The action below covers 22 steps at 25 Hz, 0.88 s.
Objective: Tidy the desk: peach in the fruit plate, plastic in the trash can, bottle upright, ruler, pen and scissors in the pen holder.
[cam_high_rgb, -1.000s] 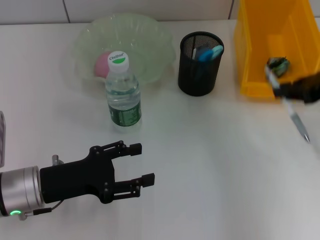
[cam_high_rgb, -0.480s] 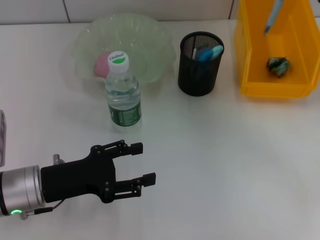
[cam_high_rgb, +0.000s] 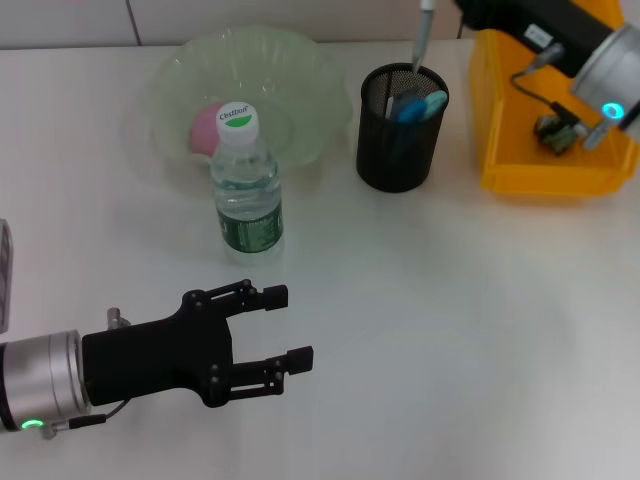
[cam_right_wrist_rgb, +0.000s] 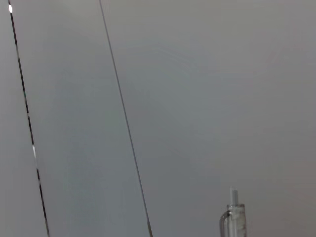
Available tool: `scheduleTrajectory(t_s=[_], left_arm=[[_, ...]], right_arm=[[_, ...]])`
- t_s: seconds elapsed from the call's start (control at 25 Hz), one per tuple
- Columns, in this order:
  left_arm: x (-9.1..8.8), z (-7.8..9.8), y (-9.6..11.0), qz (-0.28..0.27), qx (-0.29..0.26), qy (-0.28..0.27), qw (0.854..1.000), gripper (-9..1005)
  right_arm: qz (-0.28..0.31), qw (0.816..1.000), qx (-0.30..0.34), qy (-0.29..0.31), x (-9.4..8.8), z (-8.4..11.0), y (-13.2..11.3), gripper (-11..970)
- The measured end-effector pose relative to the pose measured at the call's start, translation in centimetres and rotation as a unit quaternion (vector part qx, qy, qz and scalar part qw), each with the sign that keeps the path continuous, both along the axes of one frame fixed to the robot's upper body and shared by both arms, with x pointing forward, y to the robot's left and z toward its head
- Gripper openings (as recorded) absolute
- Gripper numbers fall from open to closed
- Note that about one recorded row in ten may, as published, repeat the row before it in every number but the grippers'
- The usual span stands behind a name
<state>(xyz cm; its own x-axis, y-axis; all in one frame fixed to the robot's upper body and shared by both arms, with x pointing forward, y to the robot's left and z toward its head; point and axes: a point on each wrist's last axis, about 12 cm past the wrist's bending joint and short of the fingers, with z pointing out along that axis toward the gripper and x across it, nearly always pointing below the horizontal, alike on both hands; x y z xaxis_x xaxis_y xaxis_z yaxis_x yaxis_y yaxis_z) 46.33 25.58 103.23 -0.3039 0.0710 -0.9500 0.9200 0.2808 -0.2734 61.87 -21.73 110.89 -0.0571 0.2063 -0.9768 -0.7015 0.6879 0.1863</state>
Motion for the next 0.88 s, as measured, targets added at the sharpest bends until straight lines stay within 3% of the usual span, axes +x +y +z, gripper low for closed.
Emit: scheduleTrajectory(t_s=[0.28, 0.64, 0.8, 0.88], left_arm=[[0.0, 0.1, 0.0, 0.001, -0.004, -0.004, 1.0, 793], [-0.1, 0.1, 0.1, 0.002, -0.005, -0.004, 1.0, 793], [-0.3, 0.1, 0.2, 0.006, -0.009, -0.004, 1.0, 793], [-0.3, 0.1, 0.4, 0.008, -0.01, -0.004, 1.0, 793]], right_arm=[[-0.008, 1.0, -0.022, 0.007, 0.0, -0.7, 0.2, 180], [-0.007, 1.0, -0.014, 0.008, -0.6, -0.9, -0.6, 449], [0.03, 1.0, 0.001, 0.0, -2.1, -0.3, -2.4, 554], [0.092, 0.995, -0.027, -0.002, -4.4, -0.1, -3.8, 606]])
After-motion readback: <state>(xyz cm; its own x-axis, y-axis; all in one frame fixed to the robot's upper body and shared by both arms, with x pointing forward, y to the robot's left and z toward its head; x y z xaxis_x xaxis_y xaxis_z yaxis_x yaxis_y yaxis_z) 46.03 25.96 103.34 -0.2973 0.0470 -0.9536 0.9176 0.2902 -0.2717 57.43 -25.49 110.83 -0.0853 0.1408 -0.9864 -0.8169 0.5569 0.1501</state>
